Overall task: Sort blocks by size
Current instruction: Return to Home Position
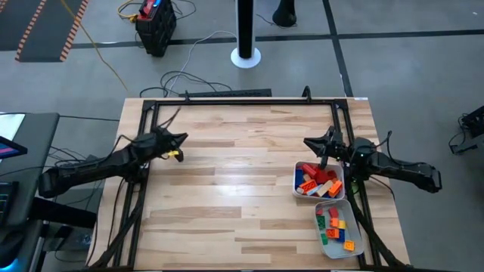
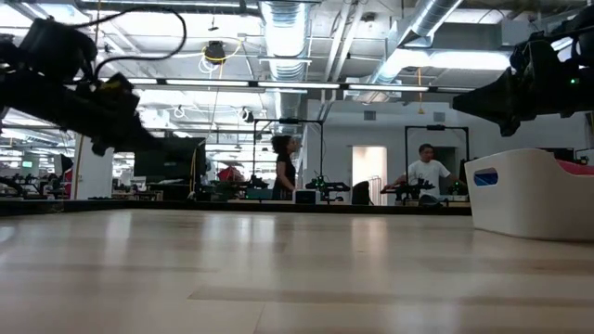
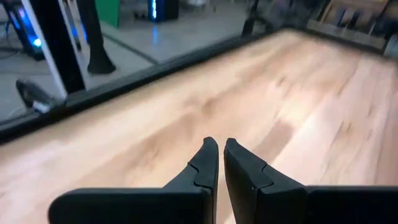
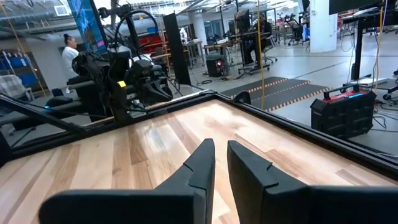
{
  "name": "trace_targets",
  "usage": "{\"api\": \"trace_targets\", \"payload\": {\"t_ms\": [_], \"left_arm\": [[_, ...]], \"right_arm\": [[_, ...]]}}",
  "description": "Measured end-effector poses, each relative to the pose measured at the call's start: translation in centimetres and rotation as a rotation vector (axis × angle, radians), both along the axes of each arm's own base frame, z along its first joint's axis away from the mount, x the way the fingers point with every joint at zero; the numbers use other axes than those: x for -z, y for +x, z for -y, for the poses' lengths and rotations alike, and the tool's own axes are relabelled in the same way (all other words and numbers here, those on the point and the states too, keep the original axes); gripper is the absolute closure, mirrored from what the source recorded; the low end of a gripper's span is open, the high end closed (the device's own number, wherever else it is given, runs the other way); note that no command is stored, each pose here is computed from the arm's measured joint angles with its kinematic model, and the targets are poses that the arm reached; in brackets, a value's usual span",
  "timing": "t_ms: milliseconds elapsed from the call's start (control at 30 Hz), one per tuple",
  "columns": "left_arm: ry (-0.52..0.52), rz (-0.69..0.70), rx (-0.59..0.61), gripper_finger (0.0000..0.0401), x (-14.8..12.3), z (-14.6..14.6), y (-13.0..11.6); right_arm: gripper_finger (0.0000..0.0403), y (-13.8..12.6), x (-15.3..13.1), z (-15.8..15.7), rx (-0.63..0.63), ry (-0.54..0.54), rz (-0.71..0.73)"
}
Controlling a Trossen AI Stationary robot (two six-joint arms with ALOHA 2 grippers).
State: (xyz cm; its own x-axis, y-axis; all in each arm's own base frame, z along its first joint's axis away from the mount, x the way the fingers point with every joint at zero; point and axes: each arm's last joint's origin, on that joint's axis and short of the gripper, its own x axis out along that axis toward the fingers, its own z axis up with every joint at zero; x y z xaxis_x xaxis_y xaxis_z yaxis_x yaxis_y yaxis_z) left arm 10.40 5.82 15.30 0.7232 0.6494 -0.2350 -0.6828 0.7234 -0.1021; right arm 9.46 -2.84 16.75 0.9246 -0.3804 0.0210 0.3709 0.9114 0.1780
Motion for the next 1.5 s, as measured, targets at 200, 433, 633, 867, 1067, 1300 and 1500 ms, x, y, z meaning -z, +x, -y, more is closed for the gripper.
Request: {"api": "trace_targets", "payload": {"t_ms": [200, 433, 633, 867, 1067, 1300, 1500], "left_arm": [[-0.034, -0.101, 0.010, 0.0380, 0.8, 0.1, -0.2], [-0.020, -0.073, 0.008, 0.0381, 0.6, 0.1, -0.1], [-0.016, -0.062, 0.007, 0.0381, 0.5, 0.1, -0.1], [-0.016, -0.061, 0.006, 0.0381, 0.5, 0.1, -0.1], [-0.013, -0.049, 0.040, 0.0381, 0.4, 0.4, -0.1], [0.023, 0.030, 0.087, 0.0381, -0.4, 1.1, -0.3], [0.049, 0.095, 0.141, 0.0381, -1.1, 1.7, -0.5]], "right_arm": [[0.0332, 0.0, 0.0, 0.0, 0.000, 0.000, -0.001], [0.0332, 0.0, 0.0, 0.0, 0.000, 0.001, -0.003], [0.0332, 0.0, 0.0, 0.0, 0.000, 0.001, -0.004], [0.0332, 0.0, 0.0, 0.0, 0.000, 0.001, -0.004], [0.0332, 0.0, 0.0, 0.0, 0.000, 0.001, -0.004], [0.0332, 0.0, 0.0, 0.0, 0.000, 0.001, -0.004], [0.0332, 0.0, 0.0, 0.0, 0.000, 0.001, -0.004]]}}
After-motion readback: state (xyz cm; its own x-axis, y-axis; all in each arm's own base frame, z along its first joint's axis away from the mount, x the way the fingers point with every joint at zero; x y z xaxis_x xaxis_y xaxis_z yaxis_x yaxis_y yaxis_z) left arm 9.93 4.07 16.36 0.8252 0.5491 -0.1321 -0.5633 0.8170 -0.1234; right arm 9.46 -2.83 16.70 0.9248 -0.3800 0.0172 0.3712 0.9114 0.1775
